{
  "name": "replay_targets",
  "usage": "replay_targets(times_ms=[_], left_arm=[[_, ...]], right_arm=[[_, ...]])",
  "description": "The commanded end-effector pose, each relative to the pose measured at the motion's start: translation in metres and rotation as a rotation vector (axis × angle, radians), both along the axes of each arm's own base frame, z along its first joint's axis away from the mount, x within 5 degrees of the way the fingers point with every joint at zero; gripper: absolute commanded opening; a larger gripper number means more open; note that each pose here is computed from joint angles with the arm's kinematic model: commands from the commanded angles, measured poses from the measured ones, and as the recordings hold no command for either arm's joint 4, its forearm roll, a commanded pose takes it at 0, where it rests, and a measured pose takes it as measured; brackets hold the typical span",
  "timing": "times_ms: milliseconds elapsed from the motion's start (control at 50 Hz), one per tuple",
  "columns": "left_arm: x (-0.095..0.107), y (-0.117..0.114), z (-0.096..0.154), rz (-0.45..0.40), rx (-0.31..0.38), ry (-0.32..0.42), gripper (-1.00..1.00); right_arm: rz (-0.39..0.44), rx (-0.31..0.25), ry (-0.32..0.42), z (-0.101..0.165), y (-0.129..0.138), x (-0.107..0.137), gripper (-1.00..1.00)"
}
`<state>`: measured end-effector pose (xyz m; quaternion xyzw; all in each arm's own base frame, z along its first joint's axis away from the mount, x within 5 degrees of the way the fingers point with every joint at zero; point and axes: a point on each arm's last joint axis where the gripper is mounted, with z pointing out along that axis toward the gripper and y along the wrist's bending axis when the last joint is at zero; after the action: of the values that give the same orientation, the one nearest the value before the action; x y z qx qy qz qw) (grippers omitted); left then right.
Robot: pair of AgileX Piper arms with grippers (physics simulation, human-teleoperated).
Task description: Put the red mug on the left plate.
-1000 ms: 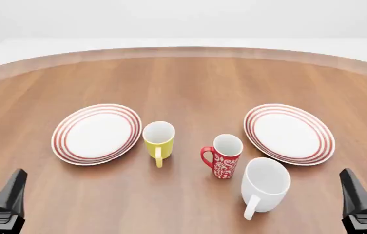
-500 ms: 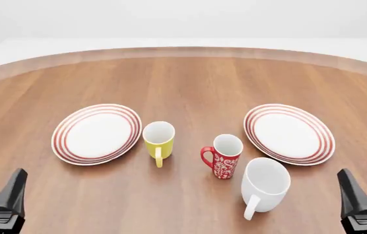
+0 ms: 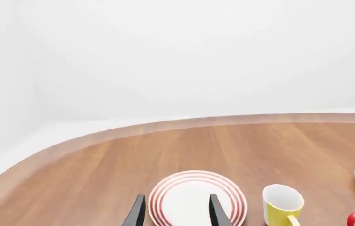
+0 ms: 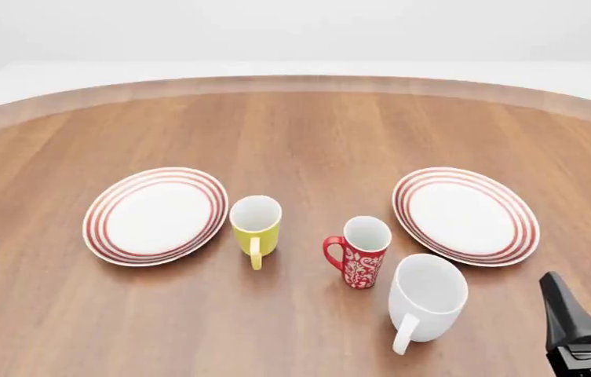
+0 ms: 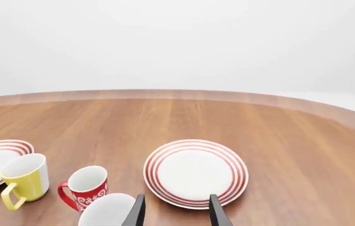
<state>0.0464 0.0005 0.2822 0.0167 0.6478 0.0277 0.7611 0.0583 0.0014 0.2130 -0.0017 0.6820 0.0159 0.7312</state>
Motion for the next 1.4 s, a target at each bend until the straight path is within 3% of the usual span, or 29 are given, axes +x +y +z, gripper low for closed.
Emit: replay_targets(times_ms=[20, 100, 220, 540, 760, 860, 1140, 1280, 1400], left_arm=[[0.003, -0.002, 0.051, -0.035, 0.081, -0.042, 1.0], [0.011, -0.002, 0.065, -0.026, 0.094, -0.028, 1.0], [0.017, -0.006, 0.087, -0.056, 0.207, -0.04, 1.0], [0.047, -0.017, 0.14, -0.114, 0.383, -0.044, 1.0], [0.074, -0.03, 0.157, -0.175, 0.478, -0.026, 1.0], [0.072, -0.035, 0.169, -0.203, 0.514, -0.065, 1.0], [0.09, -0.052, 0.202, -0.265, 0.655, -0.076, 1.0], [0.094, -0.06, 0.22, -0.311, 0.644, -0.075, 1.0], [0.108, -0.075, 0.227, -0.379, 0.672, -0.026, 1.0]], right_arm=[[0.001, 0.003, 0.004, 0.0, 0.0, 0.001, 1.0], [0.001, 0.005, 0.005, 0.0, 0.0, 0.001, 1.0], [0.001, 0.0, 0.004, 0.0, 0.0, 0.0, 1.0], [0.001, -0.005, 0.001, 0.0, 0.0, -0.001, 1.0], [0.0, -0.005, 0.001, 0.0, 0.0, -0.001, 1.0], [0.001, -0.005, 0.002, 0.0, 0.0, -0.001, 1.0], [0.001, -0.006, 0.001, 0.0, 0.0, -0.001, 1.0], [0.0, -0.006, 0.001, 0.0, 0.0, -0.001, 1.0], [0.0, -0.006, 0.001, 0.0, 0.0, 0.0, 1.0]])
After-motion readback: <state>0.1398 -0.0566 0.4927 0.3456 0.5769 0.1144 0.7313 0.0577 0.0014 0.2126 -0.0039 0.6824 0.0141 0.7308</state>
